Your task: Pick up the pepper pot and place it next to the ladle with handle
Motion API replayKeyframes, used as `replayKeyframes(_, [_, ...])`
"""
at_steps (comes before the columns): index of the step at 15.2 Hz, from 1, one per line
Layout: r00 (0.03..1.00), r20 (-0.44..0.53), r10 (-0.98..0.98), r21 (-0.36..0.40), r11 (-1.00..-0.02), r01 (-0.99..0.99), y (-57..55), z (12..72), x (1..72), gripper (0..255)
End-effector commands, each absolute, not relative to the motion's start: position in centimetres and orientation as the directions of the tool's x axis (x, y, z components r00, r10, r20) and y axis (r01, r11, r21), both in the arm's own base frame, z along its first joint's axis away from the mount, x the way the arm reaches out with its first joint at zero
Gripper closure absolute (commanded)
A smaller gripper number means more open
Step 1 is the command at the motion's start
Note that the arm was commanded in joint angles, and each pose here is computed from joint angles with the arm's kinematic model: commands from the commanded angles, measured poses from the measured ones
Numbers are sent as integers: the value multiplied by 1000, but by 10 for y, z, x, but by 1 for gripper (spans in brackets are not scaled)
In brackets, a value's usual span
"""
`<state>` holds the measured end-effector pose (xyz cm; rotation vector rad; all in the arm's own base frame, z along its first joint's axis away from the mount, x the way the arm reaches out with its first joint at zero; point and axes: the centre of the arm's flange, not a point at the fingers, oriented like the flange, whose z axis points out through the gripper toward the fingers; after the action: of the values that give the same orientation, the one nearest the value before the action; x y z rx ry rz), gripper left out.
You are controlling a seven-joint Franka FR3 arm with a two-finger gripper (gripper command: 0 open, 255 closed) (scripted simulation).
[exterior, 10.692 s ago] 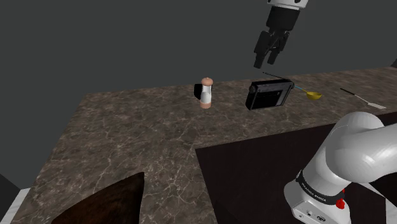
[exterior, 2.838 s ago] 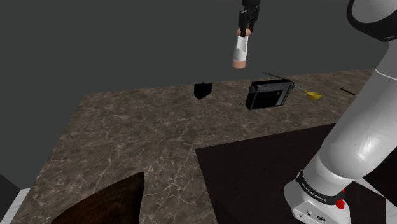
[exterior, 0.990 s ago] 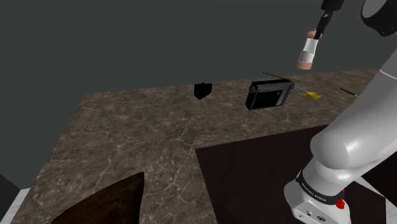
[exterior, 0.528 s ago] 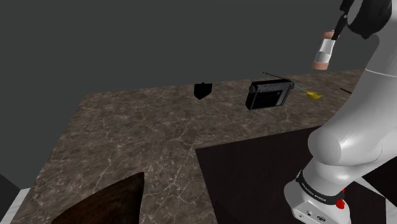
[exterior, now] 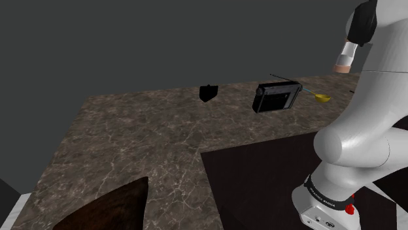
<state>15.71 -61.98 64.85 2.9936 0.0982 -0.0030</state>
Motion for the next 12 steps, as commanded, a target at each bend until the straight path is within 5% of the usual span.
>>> replayKeyframes(1, [998, -6, 66, 146, -987, 66, -621, 637, 156, 255])
replayKeyframes(12, [998, -6, 66, 146, -987, 66, -621, 579, 156, 255])
